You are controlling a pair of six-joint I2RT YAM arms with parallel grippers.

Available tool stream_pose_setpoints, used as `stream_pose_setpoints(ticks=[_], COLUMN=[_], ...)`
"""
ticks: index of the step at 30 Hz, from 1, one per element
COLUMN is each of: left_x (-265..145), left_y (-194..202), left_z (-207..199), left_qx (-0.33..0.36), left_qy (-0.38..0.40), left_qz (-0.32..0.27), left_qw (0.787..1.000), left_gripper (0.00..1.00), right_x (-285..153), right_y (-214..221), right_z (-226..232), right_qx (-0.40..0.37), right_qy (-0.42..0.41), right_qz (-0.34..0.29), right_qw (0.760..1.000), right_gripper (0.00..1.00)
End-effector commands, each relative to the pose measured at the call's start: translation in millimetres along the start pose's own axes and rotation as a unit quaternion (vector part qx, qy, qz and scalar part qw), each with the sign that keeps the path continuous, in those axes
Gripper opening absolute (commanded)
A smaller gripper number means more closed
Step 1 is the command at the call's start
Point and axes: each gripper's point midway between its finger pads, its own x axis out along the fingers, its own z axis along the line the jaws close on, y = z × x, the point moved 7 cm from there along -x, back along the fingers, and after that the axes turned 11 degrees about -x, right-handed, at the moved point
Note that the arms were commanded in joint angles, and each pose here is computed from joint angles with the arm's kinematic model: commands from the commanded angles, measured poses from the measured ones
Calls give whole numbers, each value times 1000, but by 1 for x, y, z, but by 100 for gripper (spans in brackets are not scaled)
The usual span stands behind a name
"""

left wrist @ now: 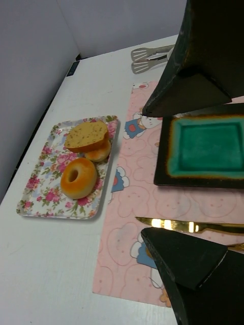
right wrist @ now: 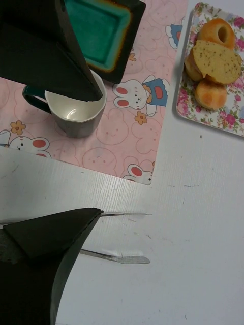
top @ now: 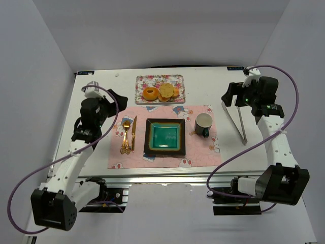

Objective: Place the bread

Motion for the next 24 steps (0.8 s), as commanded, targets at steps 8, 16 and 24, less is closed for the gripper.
stream_pose_setpoints(ticks=[8, 16, 24], left_x=[-51, -58, -62], left_y=[15, 26, 42], left_z=[10, 13, 24], left_qx=[-18, -18, -47], left_qy=[9, 24, 29], left_qz=[-10, 12, 12], left_qw=[1000, 999, 998], left_gripper=[0, 98, 98], right_x=[-11, 11, 19], right_y=[17, 80, 140], right_z=[25, -9, -36], right_qx=[-207, -174, -169], right_qy=[-146, -26, 67], right_qz=[-59, 97, 212], right_qw=[966, 980, 960], right_gripper=[42, 82, 89])
